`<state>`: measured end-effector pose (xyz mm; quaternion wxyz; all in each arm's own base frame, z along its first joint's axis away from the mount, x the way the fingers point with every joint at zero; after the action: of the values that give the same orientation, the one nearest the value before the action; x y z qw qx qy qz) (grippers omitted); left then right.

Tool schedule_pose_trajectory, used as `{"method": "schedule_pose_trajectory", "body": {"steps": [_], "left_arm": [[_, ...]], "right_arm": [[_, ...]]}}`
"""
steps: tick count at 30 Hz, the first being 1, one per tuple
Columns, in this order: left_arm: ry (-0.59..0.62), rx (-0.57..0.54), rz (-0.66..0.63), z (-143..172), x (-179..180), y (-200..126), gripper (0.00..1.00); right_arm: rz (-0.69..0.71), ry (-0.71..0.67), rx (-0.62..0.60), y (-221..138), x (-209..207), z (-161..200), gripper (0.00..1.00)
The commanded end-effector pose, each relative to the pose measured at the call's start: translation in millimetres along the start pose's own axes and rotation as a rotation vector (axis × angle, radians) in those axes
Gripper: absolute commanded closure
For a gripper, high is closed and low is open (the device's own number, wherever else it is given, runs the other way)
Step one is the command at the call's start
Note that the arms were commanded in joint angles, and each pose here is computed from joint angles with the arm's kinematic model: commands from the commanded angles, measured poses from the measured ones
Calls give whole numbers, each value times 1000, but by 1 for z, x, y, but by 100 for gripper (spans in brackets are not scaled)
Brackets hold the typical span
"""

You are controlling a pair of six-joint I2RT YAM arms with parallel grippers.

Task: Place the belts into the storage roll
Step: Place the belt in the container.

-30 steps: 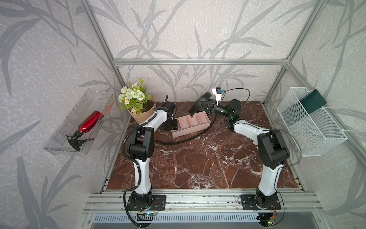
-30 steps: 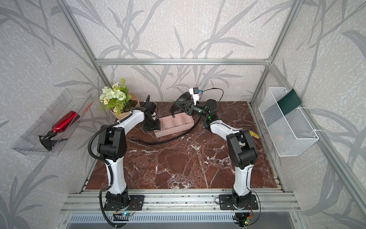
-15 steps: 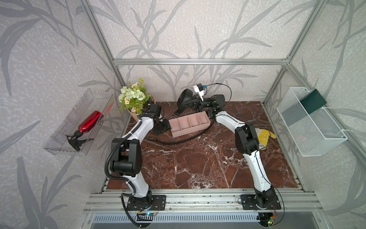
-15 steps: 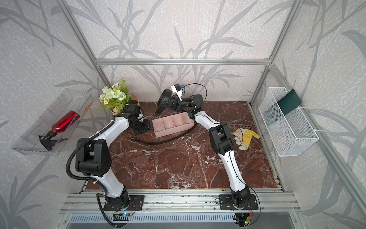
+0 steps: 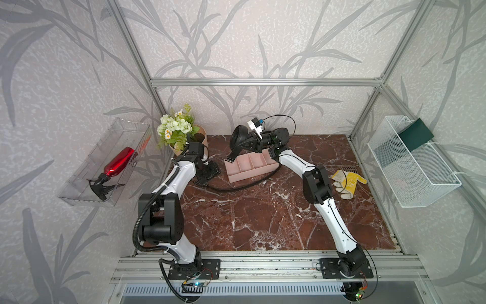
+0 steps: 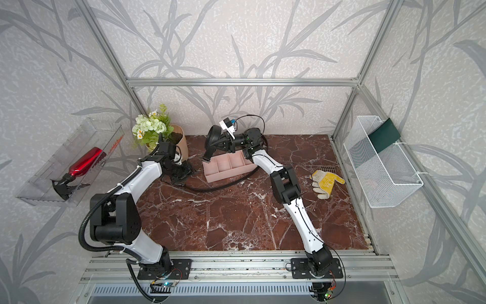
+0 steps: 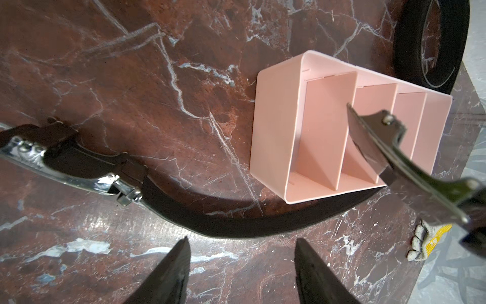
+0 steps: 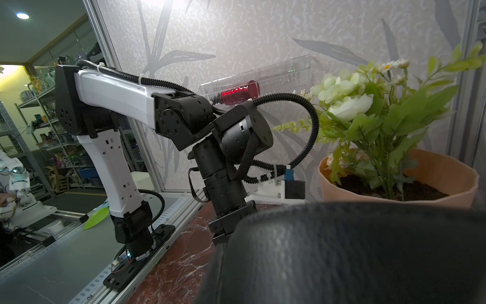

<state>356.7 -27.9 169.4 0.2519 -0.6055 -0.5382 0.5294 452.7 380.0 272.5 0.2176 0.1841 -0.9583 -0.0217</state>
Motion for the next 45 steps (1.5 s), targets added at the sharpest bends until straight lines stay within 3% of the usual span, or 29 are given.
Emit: {"method": "schedule_pose_trajectory", "body": {"steps": [1,13,27,35,40,45], "left_arm": [[0,19,4,9,5,-2,37],[-4,80,21,13,13,14,37],[-27,124,41,-2,14,38,40],[-42,53,61,-27,7,35,40],[-64,-2,66,-42,5,35,40],[-69,-4,52,-47,8,40,40]], "right_arm": [[-4,-99,-4,3,-2,-4,100],[-6,-82,22,7,-34,41,100],[-56,-92,91,30,-27,62,100],[-75,-36,114,44,-30,80,100],[20,17,137,47,-37,92,100],[128,23,304,56,-26,110,100]]}}
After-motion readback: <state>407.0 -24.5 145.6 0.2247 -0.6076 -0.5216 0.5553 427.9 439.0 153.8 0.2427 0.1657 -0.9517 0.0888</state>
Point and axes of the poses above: each gripper's point midway between its finger pads, its own y axis out along the fingers, its own x axis along the line the jaws close on, z = x × y, the point moved 6 cm from there along -y, back along the fingers, and after that the axes turned 14 degrees about y, right-handed, at the moved point
